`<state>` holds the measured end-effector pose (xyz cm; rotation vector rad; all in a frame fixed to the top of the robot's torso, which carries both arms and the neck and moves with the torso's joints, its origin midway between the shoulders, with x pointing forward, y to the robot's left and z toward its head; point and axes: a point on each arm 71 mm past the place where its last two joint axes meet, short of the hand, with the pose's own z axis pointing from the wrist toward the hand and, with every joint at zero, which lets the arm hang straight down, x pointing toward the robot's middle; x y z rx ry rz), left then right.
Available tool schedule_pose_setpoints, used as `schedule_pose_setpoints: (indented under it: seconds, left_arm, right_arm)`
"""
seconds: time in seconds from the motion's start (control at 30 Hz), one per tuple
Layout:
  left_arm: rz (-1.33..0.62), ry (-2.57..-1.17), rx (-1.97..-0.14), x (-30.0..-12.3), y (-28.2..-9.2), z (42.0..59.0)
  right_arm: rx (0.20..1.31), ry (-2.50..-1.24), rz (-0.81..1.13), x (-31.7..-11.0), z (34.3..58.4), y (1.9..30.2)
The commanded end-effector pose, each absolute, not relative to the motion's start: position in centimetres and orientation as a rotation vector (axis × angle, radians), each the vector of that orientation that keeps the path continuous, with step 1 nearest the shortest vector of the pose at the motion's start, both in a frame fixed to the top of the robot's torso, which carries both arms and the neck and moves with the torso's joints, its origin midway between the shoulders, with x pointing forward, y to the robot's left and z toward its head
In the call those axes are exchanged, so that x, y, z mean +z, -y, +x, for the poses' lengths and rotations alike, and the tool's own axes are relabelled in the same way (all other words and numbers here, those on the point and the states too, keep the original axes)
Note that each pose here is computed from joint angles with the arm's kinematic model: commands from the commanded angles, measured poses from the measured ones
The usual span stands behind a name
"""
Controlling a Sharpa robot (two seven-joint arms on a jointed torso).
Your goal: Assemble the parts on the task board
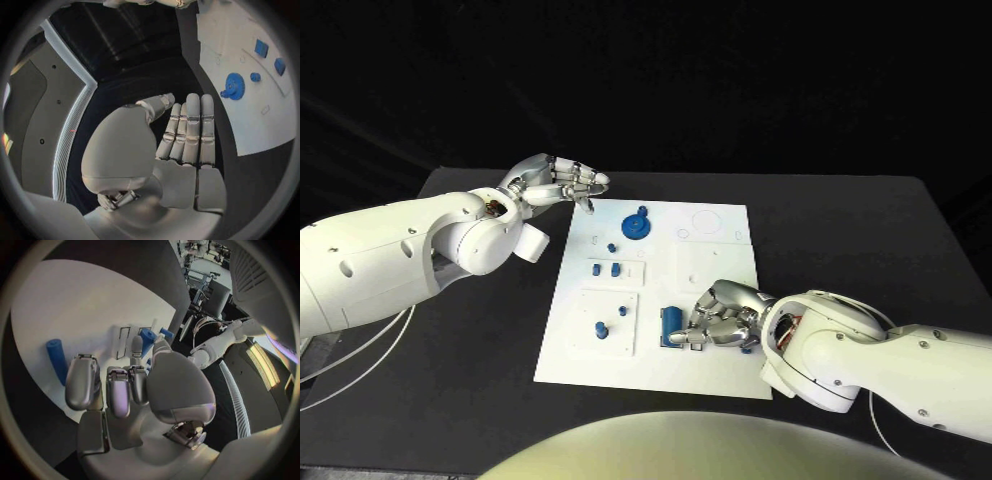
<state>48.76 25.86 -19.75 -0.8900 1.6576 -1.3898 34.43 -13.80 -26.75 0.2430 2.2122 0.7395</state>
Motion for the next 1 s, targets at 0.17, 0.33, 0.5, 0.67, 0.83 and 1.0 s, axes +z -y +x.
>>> schedule_pose_setpoints:
  seconds: [0.17,0.33,0.5,0.67,0.83,1.0]
  left_arm:
    - [-0.882,-1.658,-1.4,-19.65,-25.74,48.72]
    - [-0.882,-1.658,-1.399,-19.66,-25.76,48.72]
    - [-0.882,-1.657,-1.398,-19.65,-25.8,48.71]
    - [-0.883,-1.657,-1.398,-19.65,-25.84,48.71]
    - [-0.883,-1.657,-1.398,-19.65,-25.84,48.72]
    - [-0.883,-1.656,-1.397,-19.65,-25.87,48.72]
  right_arm:
    - [0.753,-2.225,0.222,-26.82,34.4,13.74]
    - [0.744,-2.201,0.2,-26.68,34.48,13.78]
    - [0.73,-2.182,0.197,-26.61,34.61,13.97]
    - [0.727,-2.179,0.183,-26.58,34.6,13.89]
    - [0.723,-2.177,0.166,-26.61,34.64,13.76]
    - [0.715,-2.171,0.155,-26.67,34.77,13.64]
